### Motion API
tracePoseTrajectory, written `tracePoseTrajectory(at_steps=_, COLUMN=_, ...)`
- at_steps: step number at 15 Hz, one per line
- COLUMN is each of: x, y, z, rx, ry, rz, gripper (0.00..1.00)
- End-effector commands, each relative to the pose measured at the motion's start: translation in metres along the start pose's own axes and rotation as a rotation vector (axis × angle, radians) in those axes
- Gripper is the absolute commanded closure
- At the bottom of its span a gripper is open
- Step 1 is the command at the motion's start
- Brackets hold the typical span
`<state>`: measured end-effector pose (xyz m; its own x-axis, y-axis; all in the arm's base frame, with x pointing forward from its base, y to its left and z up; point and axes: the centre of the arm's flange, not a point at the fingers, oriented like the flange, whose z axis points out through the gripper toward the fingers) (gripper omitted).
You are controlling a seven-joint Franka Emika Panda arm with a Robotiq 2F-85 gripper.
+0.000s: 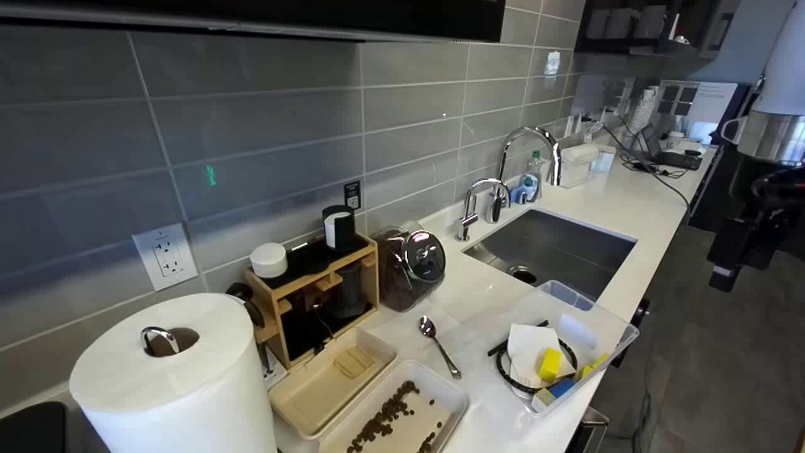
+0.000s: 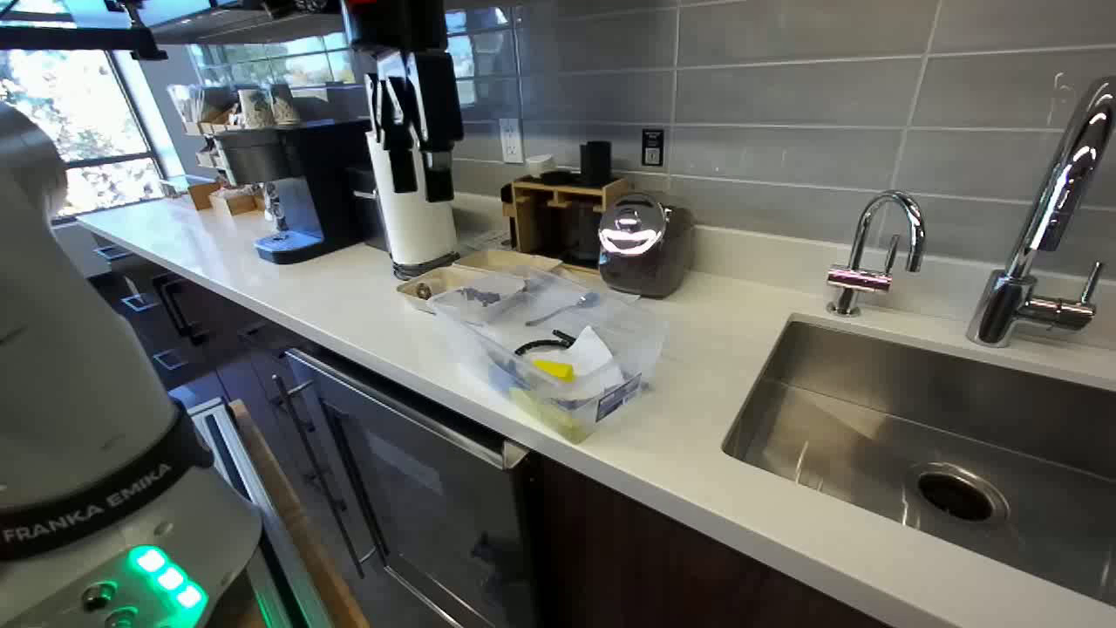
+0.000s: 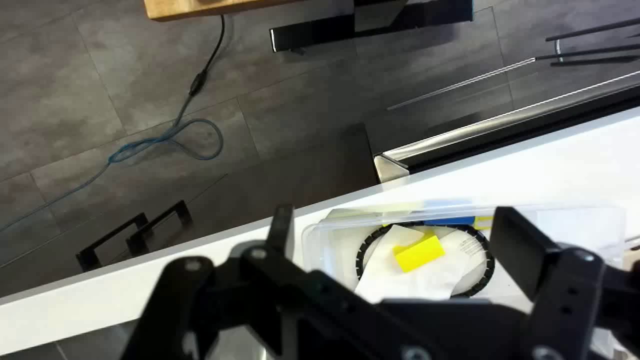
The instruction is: Rip off a piece of the paper towel from the roll
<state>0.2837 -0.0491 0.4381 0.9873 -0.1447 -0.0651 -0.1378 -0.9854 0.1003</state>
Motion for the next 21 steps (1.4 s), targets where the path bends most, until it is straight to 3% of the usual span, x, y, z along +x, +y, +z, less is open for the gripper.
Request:
tracePoseTrajectory(at_steps=1, x=-0.001, y=0.0, z=0.004, rx=0.0, ry=-0.009, rz=-0.001, gripper=0.0)
tracePoseTrajectory(at_steps=9, x=-0.002, y=-0.001, z=0.012, rx=0.0, ry=-0.029, rz=-0.003, gripper=0.0)
tracePoseTrajectory(at_steps=11, x=0.014, y=-0.026, z=0.008, rx=0.021, ry=0.004, rz=-0.085, gripper=0.0)
tracePoseTrajectory(at_steps=16, x=0.051, y=-0.138, z=-0.004, rx=0.062, ry=0.11, rz=-0.347, gripper=0.0)
tracePoseTrajectory(at_steps=21, x=0.079, y=-0.242, z=-0.012, rx=0.146, ry=0.28, rz=-0.594, gripper=0.0)
